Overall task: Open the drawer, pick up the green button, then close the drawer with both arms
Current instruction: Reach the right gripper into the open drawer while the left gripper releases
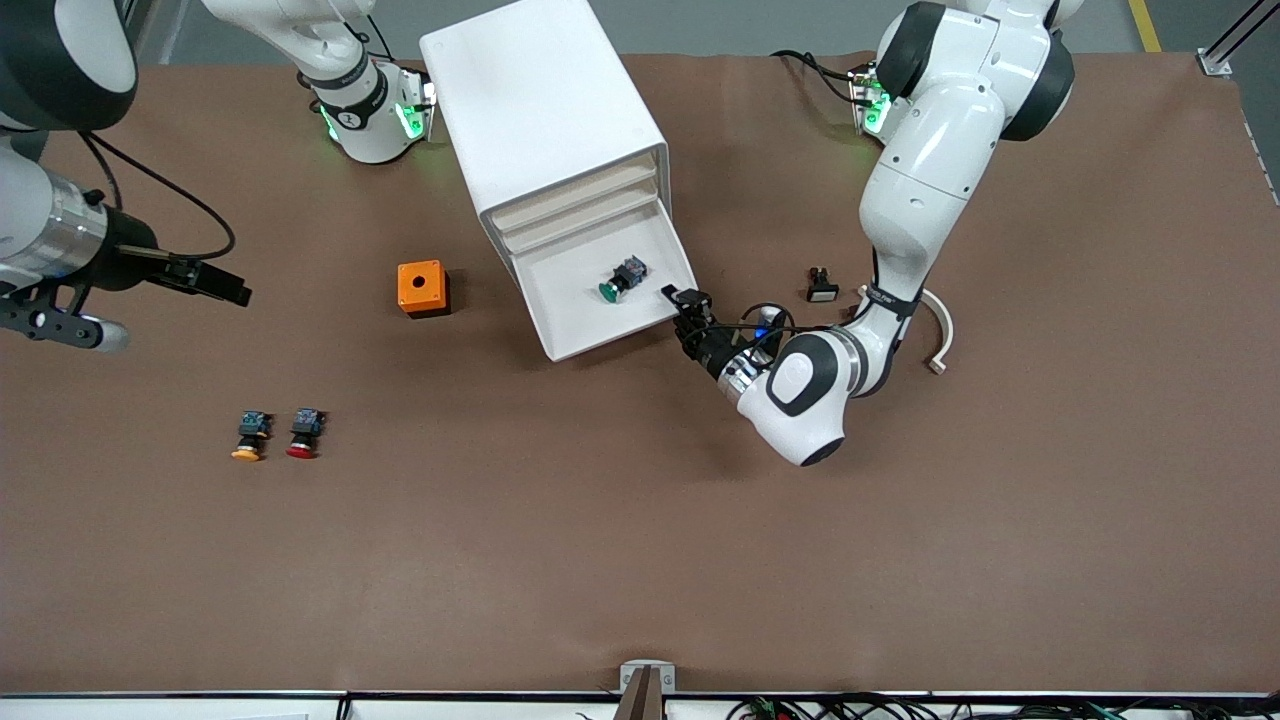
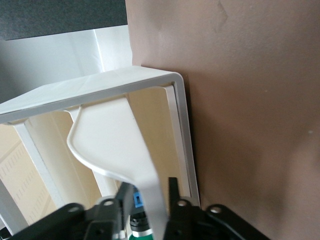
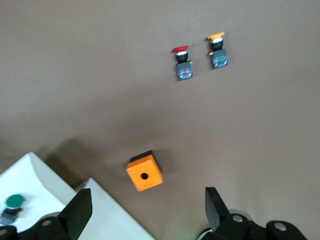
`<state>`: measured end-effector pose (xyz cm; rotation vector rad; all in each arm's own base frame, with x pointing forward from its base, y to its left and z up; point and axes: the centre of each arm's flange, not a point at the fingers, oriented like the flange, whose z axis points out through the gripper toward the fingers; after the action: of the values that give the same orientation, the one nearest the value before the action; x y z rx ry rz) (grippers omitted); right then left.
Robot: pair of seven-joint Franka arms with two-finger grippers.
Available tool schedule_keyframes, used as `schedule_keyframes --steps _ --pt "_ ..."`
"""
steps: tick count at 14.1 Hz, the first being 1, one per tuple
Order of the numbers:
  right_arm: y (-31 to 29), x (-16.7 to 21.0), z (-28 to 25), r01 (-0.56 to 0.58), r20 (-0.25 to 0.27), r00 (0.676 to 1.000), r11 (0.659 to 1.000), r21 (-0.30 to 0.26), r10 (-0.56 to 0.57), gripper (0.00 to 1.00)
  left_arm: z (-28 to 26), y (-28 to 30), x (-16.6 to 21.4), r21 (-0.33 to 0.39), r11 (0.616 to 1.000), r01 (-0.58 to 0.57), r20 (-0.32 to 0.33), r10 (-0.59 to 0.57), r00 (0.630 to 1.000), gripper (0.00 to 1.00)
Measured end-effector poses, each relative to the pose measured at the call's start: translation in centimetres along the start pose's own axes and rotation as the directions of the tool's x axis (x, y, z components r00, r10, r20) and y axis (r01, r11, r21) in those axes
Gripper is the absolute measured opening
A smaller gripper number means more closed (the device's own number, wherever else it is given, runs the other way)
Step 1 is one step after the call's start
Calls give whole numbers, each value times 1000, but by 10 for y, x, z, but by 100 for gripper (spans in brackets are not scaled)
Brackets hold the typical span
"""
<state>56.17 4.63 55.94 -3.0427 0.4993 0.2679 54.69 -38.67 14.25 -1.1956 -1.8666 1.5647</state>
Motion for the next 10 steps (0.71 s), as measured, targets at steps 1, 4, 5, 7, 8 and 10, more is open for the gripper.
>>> schedule_keyframes --steps 1,4,5,7,8,10 --pt "-13 -6 1 -29 3 1000 1000 1 29 100 -5 0 1 -7 1000 0 4 0 1000 53" --pt "-65 -32 7 -96 -2 995 995 -11 96 100 -15 1 2 -24 1000 1 12 0 1000 83" --pt "-83 -40 9 -115 -13 993 993 -9 115 100 -21 2 3 -36 999 4 16 -4 1000 94" --pt "-116 -56 16 -156 -38 987 988 6 156 100 -37 4 7 -66 998 8 25 -6 1000 100" --pt "-135 -64 22 -180 -46 982 984 10 180 100 -44 3 7 -80 997 0 29 2 1000 100" --pt "-176 -83 39 -221 -54 974 975 11 221 100 -53 0 5 -99 993 -58 28 61 998 100"
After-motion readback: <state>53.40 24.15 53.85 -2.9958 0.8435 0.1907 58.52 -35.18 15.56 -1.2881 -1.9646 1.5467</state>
